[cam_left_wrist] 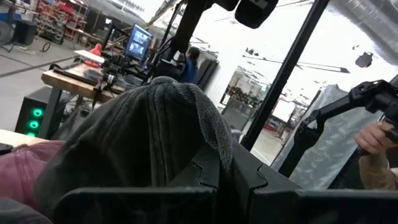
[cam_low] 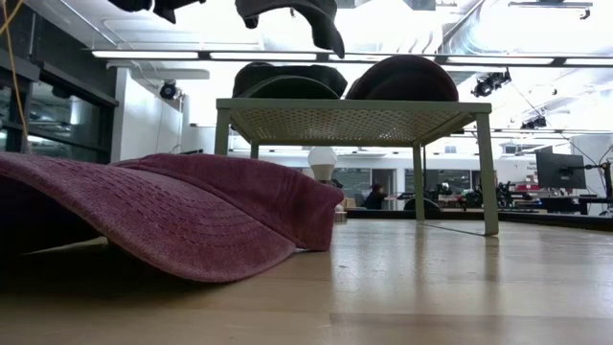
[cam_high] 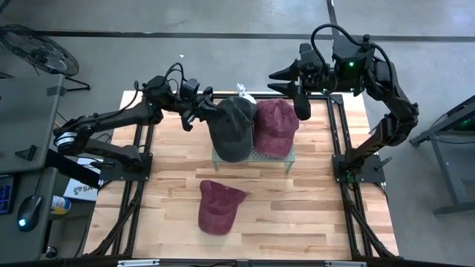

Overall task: Pick & Place hat
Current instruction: Stack the black cap on top of the black cap on the shelf

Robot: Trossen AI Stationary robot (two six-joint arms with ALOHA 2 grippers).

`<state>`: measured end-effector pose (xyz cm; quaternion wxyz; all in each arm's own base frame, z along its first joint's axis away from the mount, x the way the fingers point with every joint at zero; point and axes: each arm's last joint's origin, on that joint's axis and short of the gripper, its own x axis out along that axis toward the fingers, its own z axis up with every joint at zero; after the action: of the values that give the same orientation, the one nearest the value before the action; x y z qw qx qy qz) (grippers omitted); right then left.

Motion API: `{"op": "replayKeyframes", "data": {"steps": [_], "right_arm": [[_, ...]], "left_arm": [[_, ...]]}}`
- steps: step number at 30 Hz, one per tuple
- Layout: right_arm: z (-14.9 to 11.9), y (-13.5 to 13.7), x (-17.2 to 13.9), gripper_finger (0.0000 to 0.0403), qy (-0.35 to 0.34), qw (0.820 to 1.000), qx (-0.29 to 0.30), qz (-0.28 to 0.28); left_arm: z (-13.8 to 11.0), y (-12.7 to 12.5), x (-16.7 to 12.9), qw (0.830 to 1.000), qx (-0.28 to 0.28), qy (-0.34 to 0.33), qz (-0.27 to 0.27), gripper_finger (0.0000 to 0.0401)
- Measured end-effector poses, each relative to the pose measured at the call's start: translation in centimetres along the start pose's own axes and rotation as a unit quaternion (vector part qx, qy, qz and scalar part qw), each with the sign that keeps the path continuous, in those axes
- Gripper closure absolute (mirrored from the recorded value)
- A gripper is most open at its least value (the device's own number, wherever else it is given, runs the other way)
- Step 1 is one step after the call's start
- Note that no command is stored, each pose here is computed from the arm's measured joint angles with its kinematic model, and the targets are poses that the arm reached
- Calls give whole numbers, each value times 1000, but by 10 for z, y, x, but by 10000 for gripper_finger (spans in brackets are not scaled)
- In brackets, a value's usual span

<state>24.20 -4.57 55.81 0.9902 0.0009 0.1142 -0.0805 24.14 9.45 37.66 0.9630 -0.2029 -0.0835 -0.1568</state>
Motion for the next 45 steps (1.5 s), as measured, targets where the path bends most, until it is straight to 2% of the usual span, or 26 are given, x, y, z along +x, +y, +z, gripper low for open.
{"op": "replayKeyframes", "data": {"steps": [7,19,24,32,39,45], "right_arm": [[1,0,0,284,-4,1000,4,0],[0,0,0,284,0,1000,10,0],[0,0,0,284,1,1000,10,0],[0,0,0,284,1,1000,10,0],[-1,0,0,284,3,1000,10,0],[-1,0,0,284,4,1000,10,0]], "left_arm": [[-10,14,7,1000,-15,18,8,401],[-5,27,-3,999,-20,21,27,399],[-10,31,-4,997,-33,35,59,387],[-11,34,-4,995,-32,23,91,391],[-11,34,-4,995,-22,20,98,365],[-11,34,-4,994,-17,17,103,315]]}}
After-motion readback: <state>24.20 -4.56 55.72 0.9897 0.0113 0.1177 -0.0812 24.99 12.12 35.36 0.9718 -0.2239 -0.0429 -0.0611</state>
